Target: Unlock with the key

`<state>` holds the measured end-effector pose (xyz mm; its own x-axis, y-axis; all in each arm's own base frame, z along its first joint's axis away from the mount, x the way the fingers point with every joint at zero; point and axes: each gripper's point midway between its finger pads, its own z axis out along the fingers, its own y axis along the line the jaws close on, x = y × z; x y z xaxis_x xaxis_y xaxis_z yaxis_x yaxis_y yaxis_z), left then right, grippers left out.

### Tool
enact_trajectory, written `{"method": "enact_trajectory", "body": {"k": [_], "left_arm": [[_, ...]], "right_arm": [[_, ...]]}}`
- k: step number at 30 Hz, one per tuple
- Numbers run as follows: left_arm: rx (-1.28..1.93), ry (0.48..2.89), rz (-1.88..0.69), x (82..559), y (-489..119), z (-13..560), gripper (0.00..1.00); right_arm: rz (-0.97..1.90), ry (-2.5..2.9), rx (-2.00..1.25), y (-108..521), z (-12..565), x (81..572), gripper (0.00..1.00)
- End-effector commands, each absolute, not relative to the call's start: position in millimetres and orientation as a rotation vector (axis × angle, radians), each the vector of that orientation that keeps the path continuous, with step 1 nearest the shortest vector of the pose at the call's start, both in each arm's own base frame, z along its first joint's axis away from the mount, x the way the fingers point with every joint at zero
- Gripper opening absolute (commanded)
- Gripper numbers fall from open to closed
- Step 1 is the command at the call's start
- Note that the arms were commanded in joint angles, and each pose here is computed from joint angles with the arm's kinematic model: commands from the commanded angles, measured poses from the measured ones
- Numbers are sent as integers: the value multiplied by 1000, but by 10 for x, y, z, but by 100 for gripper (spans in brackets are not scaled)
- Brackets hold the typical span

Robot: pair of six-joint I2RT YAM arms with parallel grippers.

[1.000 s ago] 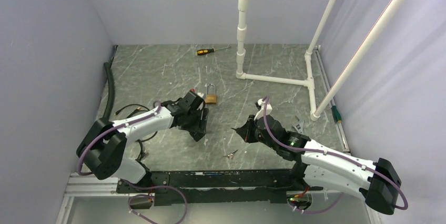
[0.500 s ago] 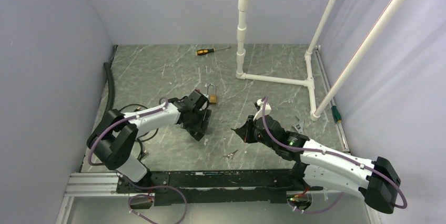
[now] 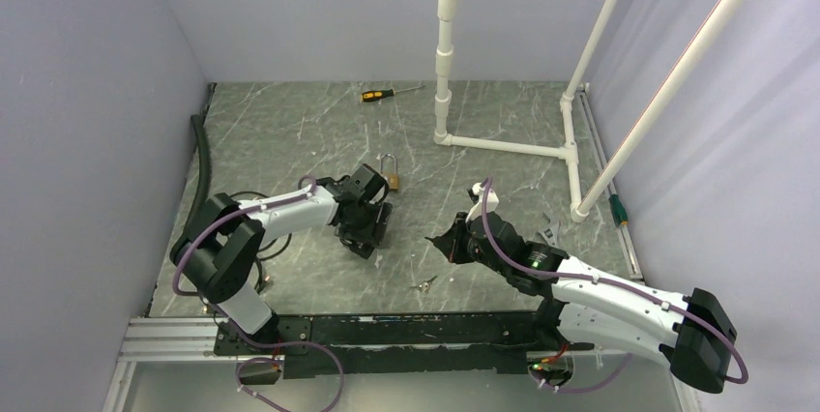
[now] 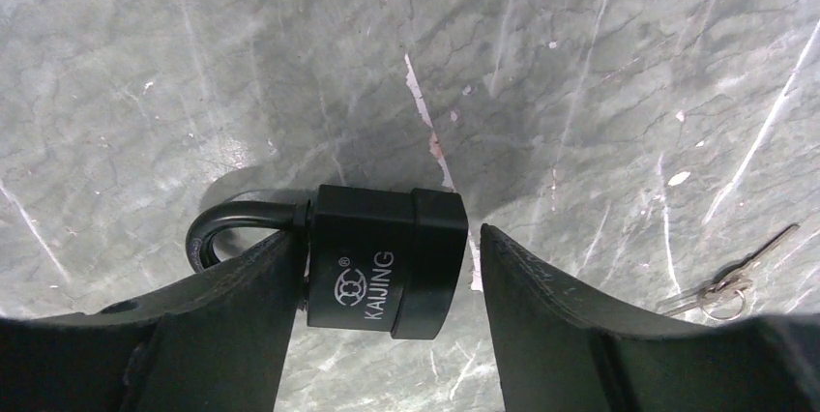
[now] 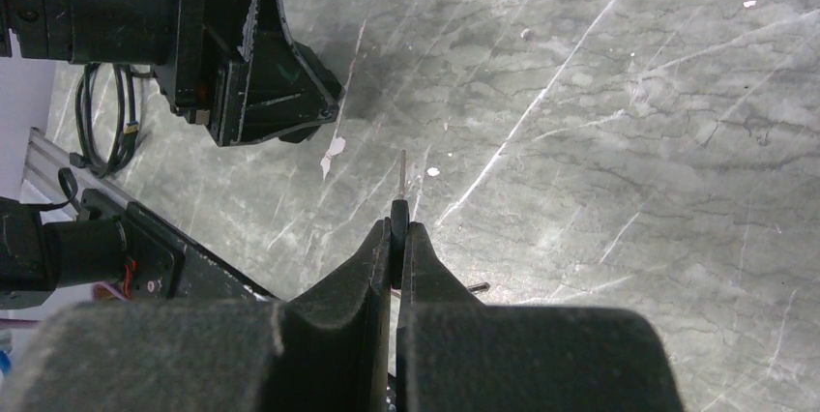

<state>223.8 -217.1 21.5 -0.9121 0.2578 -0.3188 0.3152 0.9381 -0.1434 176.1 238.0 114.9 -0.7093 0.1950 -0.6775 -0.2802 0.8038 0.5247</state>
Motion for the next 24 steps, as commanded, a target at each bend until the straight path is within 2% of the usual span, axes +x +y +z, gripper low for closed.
{"method": "enact_trajectory", "body": {"k": [1, 5, 9, 18, 24], "left_arm": [[408, 2775, -298, 2336, -2269, 254, 74], [367, 2775, -311, 2350, -2295, 292, 77], [325, 2767, -248, 2412, -2239, 288, 73], [290, 2780, -169, 2459, -2176, 213, 54], [329, 2777, -199, 2457, -2226, 227, 28]], "right_arm": [[822, 2184, -53, 2426, 1221, 1805, 0], [821, 2183, -54, 2425, 1221, 1806, 0], [823, 2184, -60, 2433, 1223, 1804, 0], [830, 2190, -71, 2462, 1212, 1800, 0], [826, 2193, -76, 2469, 1210, 1804, 0]]}}
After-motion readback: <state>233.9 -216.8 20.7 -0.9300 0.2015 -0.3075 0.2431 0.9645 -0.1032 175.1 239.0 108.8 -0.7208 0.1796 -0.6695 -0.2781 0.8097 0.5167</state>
